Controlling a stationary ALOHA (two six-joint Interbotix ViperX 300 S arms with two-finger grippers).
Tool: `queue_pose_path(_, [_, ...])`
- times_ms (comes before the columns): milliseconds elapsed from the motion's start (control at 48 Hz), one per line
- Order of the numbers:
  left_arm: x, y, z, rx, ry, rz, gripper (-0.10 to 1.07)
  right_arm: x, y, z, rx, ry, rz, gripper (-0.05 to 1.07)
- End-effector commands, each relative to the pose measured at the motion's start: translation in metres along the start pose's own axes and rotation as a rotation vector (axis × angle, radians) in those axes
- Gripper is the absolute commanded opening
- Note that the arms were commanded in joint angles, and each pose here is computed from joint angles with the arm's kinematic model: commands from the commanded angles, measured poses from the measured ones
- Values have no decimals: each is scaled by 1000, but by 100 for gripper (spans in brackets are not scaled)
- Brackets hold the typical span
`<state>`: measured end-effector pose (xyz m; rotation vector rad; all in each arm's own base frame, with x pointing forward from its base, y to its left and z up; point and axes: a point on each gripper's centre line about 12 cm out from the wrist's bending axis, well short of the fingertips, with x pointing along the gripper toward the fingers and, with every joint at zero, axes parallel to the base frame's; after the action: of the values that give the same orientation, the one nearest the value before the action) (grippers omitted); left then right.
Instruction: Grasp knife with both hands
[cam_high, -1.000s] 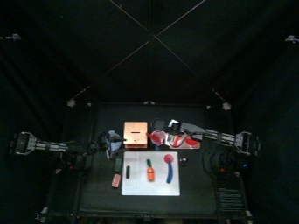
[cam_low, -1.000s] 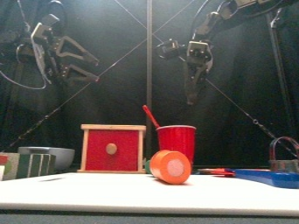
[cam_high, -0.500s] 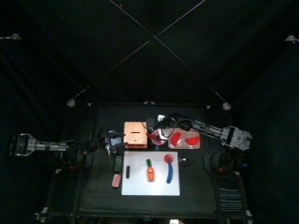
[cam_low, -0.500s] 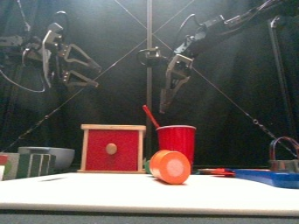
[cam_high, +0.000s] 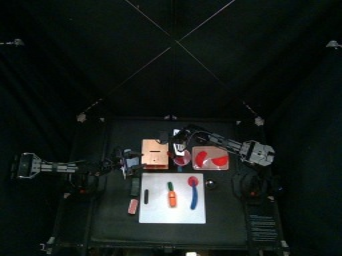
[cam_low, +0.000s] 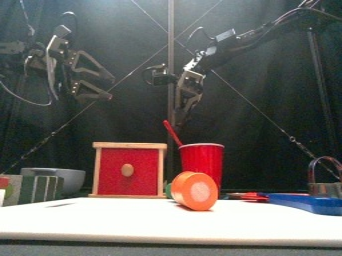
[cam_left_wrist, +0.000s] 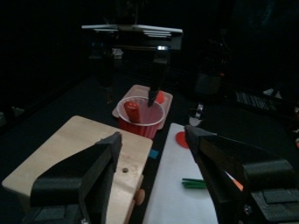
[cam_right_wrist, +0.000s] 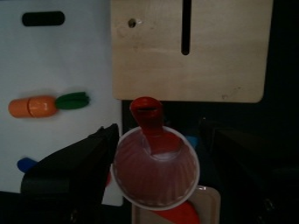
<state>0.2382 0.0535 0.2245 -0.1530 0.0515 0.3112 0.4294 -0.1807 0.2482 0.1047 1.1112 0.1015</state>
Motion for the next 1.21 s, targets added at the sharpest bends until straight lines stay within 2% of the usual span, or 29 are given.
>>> queue_pose_path(0, [1, 0, 3, 5, -10, -1, 93, -13, 8, 13, -29, -43, -8, 101])
queue_pose_path(354, [1, 0, 1, 6, -5, 0, 93, 0, 12, 13, -8, -36, 19, 99])
queue_pose_path(438, [1, 0, 1, 5, -7, 0, 93, 2, 11, 13, -7, -30, 19, 93])
queue_pose_path(729, [1, 0, 3, 4, -11, -1, 93, 1, 5, 11, -8, -24, -3, 61])
queue_pose_path(875, [2, 0, 3, 4, -11, -1, 93, -14, 1, 9, -5, -33, -31, 54])
queue_pose_path(1104, [2, 1, 5, 6, -15, 6, 93, -59, -10, -6, 66, -52, -145, 54])
queue_pose_path(1188, [2, 2, 5, 5, -17, 8, 93, -63, -8, -12, 90, -46, -161, 54])
